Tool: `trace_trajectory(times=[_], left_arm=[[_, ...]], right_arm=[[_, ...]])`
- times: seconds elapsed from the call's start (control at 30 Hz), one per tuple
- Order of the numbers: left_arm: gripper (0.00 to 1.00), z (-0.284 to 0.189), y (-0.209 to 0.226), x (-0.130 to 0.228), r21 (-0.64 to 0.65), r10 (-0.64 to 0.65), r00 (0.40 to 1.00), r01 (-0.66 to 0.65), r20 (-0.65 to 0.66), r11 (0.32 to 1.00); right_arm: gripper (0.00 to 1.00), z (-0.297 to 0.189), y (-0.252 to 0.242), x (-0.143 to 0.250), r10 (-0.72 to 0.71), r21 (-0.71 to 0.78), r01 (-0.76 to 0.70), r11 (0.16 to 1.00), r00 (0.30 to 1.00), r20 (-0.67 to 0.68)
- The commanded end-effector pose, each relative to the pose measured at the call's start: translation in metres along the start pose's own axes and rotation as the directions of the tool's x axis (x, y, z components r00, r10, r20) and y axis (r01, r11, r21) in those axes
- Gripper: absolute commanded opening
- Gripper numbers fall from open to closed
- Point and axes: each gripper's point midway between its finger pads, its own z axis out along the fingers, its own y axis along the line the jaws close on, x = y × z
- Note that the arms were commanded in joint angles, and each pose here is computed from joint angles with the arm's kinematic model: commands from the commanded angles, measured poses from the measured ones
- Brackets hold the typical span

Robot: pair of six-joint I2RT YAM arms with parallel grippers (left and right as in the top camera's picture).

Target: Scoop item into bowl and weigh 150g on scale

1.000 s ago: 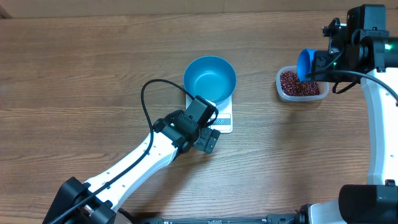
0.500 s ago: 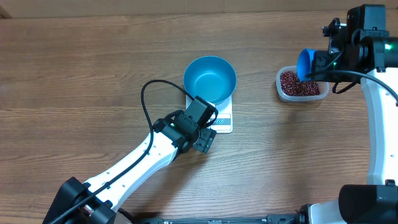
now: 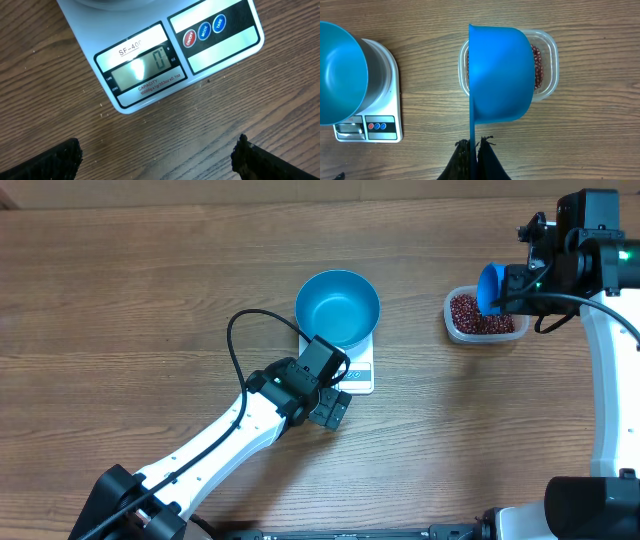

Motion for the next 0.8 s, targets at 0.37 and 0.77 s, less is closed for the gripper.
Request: trace_trajectory(times=[0.37,0.77], left_arm=[[1.00,-0.052,-0.004,-0.052,0.003,0.037,0.997,-0.037,0.062,0.999],[1.00,-0.018,-0.009,-0.016,0.003,0.035,0.978,-0.035,-0.205,0.999]], right_arm=[[0.04,0.001,0.001,0.000,0.001,-0.008,-0.001,1.000,1.000,-0.001],[0.04,0.001,0.001,0.001,0.001,-0.008,-0.001,1.000,1.000,-0.005]])
